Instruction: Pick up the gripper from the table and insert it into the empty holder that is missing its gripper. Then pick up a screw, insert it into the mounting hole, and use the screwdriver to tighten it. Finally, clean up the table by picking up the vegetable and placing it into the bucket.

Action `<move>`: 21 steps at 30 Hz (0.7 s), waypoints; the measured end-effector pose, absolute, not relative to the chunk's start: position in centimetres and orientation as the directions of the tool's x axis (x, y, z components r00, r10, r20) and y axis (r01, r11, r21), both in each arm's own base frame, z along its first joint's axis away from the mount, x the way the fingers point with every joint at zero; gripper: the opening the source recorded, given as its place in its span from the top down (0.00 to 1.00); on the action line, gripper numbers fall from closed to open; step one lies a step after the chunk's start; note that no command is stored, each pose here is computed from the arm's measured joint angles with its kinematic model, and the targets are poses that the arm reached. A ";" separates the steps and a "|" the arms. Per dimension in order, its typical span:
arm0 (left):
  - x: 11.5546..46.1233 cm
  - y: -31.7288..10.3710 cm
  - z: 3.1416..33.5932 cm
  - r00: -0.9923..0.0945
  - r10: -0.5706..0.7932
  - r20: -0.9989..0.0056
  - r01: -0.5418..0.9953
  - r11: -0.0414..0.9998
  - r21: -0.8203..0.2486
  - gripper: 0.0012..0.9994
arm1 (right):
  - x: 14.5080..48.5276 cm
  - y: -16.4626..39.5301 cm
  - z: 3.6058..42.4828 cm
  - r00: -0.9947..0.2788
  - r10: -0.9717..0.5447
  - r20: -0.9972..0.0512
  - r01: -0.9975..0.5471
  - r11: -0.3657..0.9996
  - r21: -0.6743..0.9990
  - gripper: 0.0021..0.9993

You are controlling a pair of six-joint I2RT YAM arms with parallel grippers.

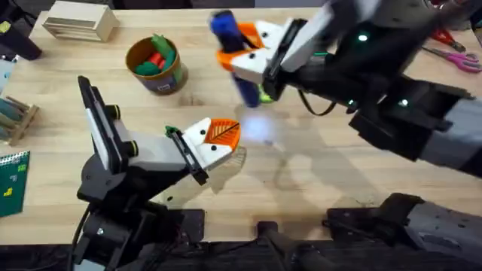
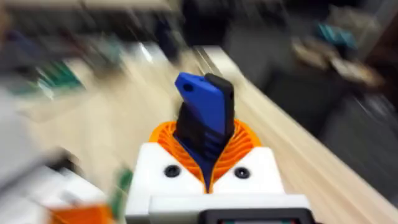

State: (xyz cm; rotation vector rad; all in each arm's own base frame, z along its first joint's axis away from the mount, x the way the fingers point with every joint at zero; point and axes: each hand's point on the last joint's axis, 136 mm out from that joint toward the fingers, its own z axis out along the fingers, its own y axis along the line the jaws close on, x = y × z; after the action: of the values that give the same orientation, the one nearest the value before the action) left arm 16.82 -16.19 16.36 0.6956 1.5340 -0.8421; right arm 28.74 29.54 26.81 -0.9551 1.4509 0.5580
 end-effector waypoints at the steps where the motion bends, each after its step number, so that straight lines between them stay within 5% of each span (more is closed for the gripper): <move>1: 16.8 -16.2 16.4 -0.129 -0.032 -0.991 0.819 0.561 -0.125 0.99 | 29.6 28.7 25.7 0.077 -0.271 -0.960 -0.798 0.561 -0.222 0.97; 9: 16.8 -16.2 16.3 -0.129 -0.032 -0.991 0.819 0.561 -0.125 0.99 | 33.3 22.3 20.6 0.053 -0.602 -0.797 -0.676 0.565 -0.472 0.97; 15: 16.8 -16.2 16.4 -0.129 -0.032 -0.991 0.819 0.560 -0.125 0.99 | 35.5 13.8 16.3 -0.047 -0.872 -0.487 -0.601 0.414 -0.683 0.97; 21: 16.8 -16.2 16.4 -0.129 -0.032 -0.991 0.819 0.560 -0.125 0.99 | 35.7 7.1 10.9 -0.172 -0.965 -0.196 -0.678 0.260 -0.688 0.97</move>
State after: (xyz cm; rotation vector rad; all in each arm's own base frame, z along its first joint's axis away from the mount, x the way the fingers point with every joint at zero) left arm 16.82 -16.19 16.35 0.6954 1.5342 -0.8419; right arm 35.69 7.06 10.92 -1.4848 1.9261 -0.6082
